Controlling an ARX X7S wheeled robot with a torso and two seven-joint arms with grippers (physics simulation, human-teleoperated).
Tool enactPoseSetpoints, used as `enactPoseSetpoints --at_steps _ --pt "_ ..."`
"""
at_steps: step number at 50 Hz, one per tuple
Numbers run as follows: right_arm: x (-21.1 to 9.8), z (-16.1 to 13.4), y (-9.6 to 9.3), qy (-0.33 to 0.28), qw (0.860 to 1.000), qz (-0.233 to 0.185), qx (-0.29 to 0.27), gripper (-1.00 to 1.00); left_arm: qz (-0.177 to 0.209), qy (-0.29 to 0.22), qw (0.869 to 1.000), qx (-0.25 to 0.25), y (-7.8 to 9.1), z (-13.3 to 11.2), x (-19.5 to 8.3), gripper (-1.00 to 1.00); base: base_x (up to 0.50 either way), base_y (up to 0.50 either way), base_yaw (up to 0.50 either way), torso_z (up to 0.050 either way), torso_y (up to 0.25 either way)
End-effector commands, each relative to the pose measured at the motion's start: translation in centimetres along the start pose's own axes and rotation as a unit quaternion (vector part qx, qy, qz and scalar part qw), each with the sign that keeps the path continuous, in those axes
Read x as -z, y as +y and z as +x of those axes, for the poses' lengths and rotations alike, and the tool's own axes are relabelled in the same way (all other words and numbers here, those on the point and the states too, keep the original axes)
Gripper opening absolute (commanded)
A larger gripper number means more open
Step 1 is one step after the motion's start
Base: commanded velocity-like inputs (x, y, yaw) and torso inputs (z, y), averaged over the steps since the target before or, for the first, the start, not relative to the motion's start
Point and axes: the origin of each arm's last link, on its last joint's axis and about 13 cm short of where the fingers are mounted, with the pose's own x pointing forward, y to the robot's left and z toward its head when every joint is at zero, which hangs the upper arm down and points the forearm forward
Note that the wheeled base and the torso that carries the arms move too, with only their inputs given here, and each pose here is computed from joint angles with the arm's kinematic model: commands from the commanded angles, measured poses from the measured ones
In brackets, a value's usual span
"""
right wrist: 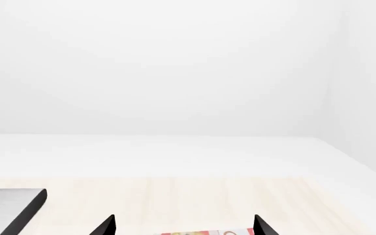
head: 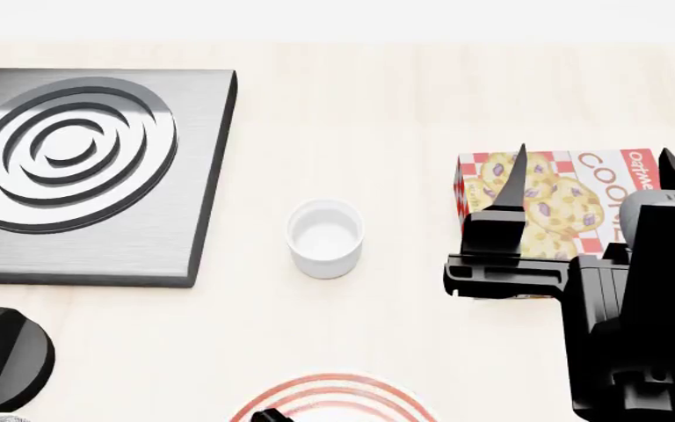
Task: Pick the akita bowl on the stove and place it on the plate.
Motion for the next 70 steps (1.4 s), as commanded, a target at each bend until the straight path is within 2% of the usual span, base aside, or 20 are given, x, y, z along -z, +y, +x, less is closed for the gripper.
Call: enactPoseSetpoints --at_steps 1,36,48,54,58,70 --pt "0.1 0.0 0.0 0.0 1.0 0.0 0.0 1.0 -0.001 -0.003 1.0 -0.006 0.0 -0.1 -0.2 1.0 0.0 0.0 0.0 0.0 0.0" --pt "0.0 0.0 0.0 0.0 1.0 0.0 -0.001 1.0 -0.022 -0.066 0.995 -0.065 1.0 0.2 -2.4 1.0 0.0 0.0 0.0 0.0 0.0" --pt "0.0 0.0 0.0 0.0 1.0 -0.001 -0.001 1.0 -0.055 -0.102 0.988 -0.098 2.1 -0.6 -3.6 1.0 0.0 0.0 0.0 0.0 0.0" --pt "0.1 0.0 0.0 0.001 1.0 -0.001 -0.002 1.0 -0.106 -0.138 0.974 -0.143 3.9 -1.7 -4.4 1.0 0.0 0.0 0.0 0.0 0.0" --pt "0.1 0.0 0.0 0.001 1.0 -0.001 -0.002 1.0 -0.114 -0.146 0.971 -0.152 4.4 -2.1 -4.5 1.0 0.0 0.0 0.0 0.0 0.0" --pt "0.0 0.0 0.0 0.0 1.0 -0.001 -0.002 1.0 -0.145 -0.16 0.962 -0.167 4.7 -2.4 -4.6 1.0 0.0 0.0 0.0 0.0 0.0"
